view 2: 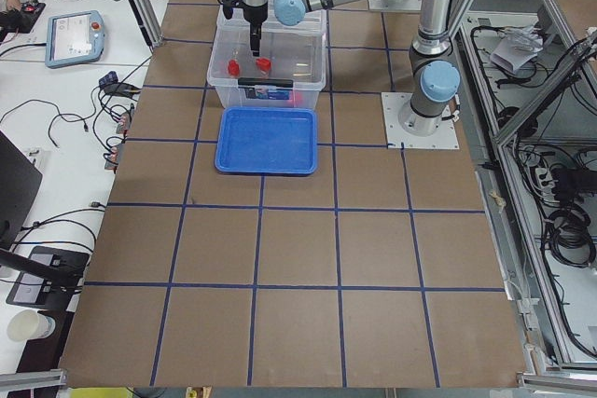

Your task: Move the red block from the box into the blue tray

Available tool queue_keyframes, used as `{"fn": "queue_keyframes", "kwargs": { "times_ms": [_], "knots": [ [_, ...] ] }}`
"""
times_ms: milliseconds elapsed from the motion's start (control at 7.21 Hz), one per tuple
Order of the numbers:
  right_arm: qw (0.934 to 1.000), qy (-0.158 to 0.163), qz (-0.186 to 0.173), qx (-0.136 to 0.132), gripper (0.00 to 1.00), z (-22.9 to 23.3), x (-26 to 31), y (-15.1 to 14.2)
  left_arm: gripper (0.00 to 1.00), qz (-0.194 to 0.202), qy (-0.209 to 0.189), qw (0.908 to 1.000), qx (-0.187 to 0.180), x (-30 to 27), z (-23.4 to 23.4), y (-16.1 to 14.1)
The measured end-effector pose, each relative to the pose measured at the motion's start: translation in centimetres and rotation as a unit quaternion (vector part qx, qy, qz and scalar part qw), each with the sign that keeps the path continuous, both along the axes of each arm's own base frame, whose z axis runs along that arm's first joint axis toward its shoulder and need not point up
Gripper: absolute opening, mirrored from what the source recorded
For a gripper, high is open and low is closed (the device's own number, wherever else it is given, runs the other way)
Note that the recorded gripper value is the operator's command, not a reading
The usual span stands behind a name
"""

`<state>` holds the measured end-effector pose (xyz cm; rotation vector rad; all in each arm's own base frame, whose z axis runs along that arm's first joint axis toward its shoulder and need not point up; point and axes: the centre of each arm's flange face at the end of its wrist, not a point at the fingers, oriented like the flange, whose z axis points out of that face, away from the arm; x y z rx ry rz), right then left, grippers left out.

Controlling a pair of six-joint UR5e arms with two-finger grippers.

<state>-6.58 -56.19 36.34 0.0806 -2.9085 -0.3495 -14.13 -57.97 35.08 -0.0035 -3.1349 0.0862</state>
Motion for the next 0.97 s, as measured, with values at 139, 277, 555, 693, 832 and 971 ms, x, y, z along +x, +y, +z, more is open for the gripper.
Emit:
{"fn": "queue_keyframes", "kwargs": {
  "times_ms": [139, 277, 555, 693, 832, 971],
  "knots": [
    [1.0, -0.001, -0.001, -0.005, 1.0, 0.4, 0.1, 0.0, 1.0, 0.001, 0.0, 1.0, 0.001, 0.0, -1.2, -0.4],
    [0.9999, 0.001, -0.004, -0.011, 1.0, 1.1, 0.1, 0.0, 1.0, 0.002, 0.0, 1.0, 0.006, 0.0, -2.4, -0.6],
    [0.9996, -0.003, -0.013, -0.027, 1.0, 2.6, 0.6, 0.3, 1.0, 0.009, 0.0, 0.9999, 0.012, -0.1, -5.0, -0.5],
    [0.9987, -0.016, -0.024, -0.042, 1.0, 3.6, 1.1, 0.7, 1.0, 0.012, 0.001, 0.9999, 0.008, -0.1, -6.5, -0.4],
    [0.9977, -0.023, -0.034, -0.054, 1.0, 4.7, 1.5, 1.2, 1.0, 0.013, 0.001, 0.9999, 0.005, -0.1, -7.9, -0.3],
    [0.9969, -0.025, -0.039, -0.063, 1.0, 6.0, 1.8, 1.9, 1.0, 0.013, 0.001, 0.9999, 0.001, -0.1, -9.4, -0.1]
  ]
}}
